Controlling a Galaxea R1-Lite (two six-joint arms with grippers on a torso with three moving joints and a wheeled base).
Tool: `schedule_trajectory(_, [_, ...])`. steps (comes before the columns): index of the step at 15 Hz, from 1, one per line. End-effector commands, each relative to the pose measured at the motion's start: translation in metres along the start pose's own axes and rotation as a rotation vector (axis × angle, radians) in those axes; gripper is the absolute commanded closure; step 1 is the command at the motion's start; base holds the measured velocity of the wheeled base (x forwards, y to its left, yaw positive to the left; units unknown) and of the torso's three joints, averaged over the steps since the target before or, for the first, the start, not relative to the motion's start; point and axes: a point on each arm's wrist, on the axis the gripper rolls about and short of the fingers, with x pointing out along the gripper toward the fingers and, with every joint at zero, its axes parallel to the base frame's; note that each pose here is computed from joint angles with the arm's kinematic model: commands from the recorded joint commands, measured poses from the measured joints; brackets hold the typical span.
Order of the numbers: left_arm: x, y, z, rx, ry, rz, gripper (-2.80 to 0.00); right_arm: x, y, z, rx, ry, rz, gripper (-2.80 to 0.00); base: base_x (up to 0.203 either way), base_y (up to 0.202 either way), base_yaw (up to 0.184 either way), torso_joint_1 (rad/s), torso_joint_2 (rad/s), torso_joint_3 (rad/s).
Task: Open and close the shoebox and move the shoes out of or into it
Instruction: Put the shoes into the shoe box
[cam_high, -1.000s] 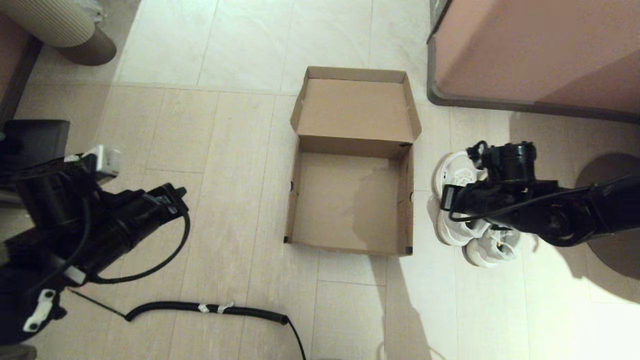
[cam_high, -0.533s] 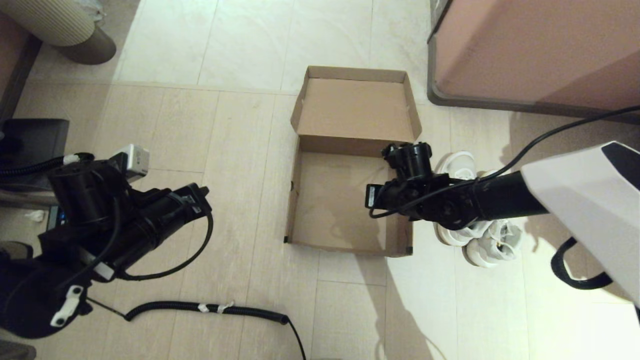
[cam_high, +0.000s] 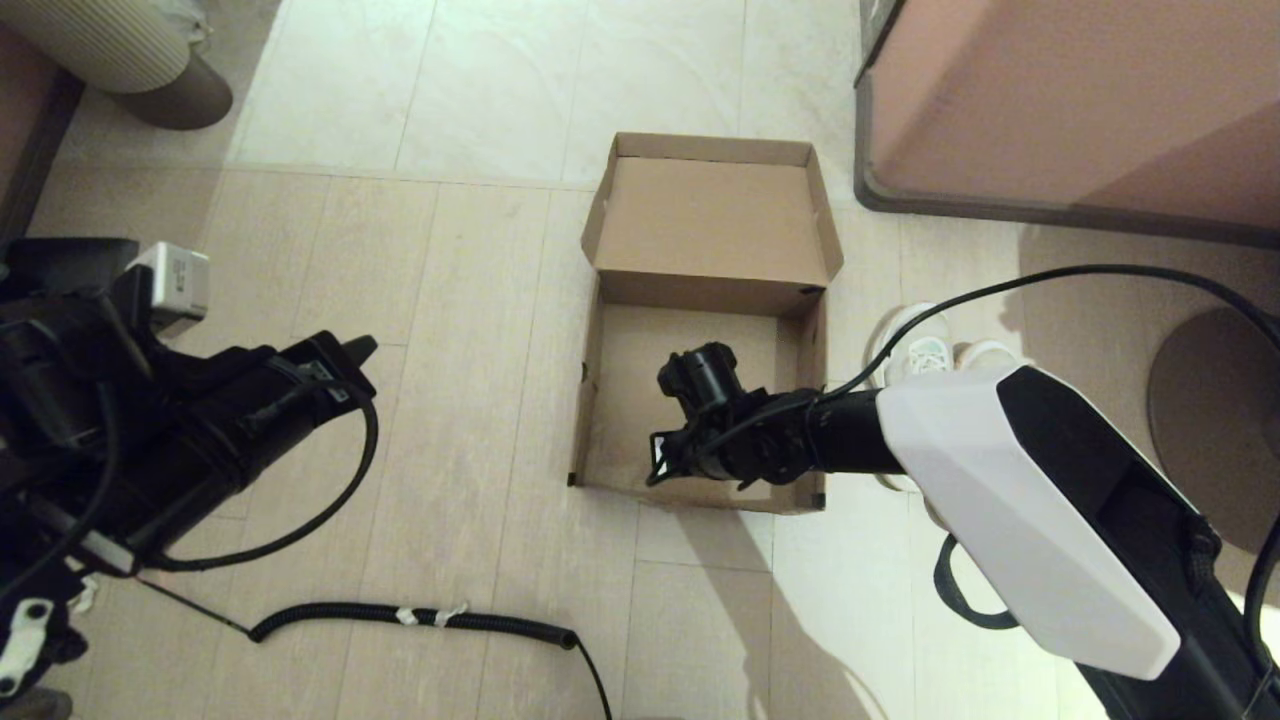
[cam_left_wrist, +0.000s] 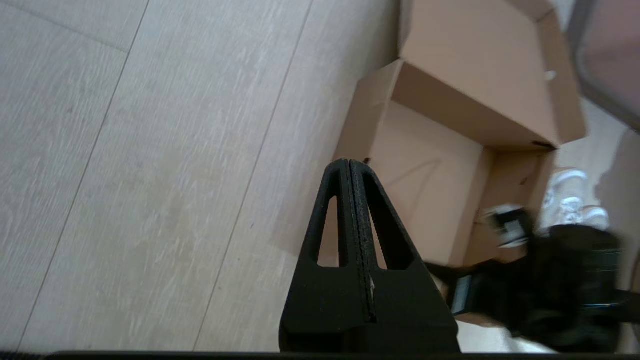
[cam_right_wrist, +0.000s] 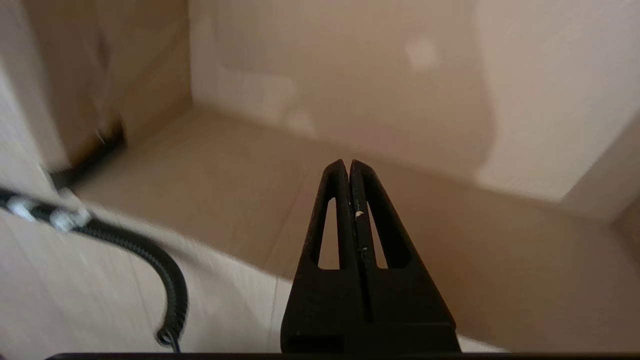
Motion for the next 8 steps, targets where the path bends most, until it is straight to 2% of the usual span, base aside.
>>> schedule_trajectory(1, [-0.009, -0.001, 0.008, -0.006, -0.034, -0.009, 0.0, 0.009, 0.012, -0.018, -0.03, 0.046, 0.006, 0.0, 0.0, 0.0, 0.0, 0.0, 0.0, 0.0])
schedule_trajectory(8, [-0.018, 0.003, 0.017, -0.008, -0.067, 0.005, 0.0, 0.004, 0.031, -0.043, -0.093, 0.162, 0.004, 0.0, 0.0, 0.0, 0.0, 0.0, 0.0, 0.0])
